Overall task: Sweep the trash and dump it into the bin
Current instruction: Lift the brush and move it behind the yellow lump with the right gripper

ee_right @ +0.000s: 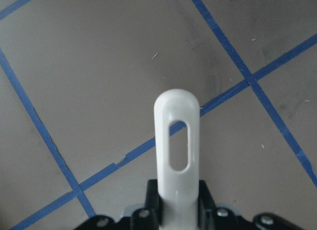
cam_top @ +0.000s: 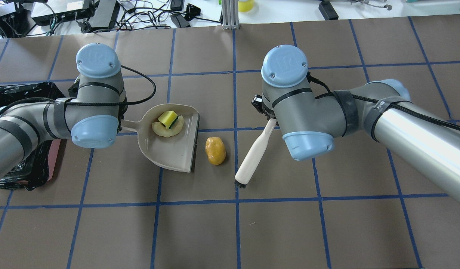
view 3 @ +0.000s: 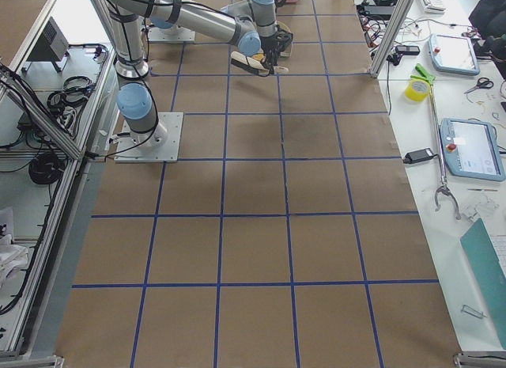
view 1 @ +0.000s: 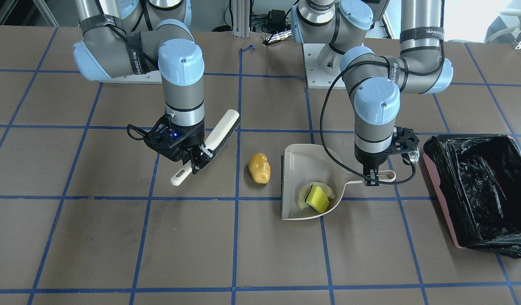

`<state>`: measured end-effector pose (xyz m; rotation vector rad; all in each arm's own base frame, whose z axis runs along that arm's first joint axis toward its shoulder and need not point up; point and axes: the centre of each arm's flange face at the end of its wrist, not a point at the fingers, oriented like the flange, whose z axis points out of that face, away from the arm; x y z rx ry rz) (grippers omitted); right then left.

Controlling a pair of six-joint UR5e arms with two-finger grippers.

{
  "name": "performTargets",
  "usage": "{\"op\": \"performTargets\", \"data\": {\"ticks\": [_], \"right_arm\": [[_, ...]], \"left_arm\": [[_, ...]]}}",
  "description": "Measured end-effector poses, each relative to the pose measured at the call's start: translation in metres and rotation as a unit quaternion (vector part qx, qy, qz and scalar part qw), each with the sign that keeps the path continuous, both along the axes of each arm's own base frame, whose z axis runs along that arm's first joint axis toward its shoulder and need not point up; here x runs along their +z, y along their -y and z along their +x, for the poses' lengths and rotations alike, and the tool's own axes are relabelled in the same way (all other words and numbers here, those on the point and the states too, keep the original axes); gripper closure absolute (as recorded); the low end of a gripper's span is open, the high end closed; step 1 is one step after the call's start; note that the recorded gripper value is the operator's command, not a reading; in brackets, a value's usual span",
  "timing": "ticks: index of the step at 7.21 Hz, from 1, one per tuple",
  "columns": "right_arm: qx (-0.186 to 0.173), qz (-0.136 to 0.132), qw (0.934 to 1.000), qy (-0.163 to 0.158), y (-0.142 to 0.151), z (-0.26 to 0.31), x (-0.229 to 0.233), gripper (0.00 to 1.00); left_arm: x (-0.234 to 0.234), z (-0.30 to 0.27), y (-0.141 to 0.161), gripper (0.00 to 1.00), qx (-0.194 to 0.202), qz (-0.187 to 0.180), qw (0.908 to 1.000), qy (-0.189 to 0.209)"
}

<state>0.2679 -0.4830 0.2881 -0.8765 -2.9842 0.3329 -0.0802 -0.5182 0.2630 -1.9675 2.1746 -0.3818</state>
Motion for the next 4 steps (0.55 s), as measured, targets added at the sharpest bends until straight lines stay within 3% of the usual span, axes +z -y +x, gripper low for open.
{"op": "performTargets", "data": {"ticks": [4], "right_arm": [[-0.004, -0.011, 0.9999, -0.008, 0.016, 0.01, -0.028, 0.84]], "left_arm": [[-0.016, -0.009, -0.024, 1.0, -0.004, -0.041, 0.9992, -0.001]]}}
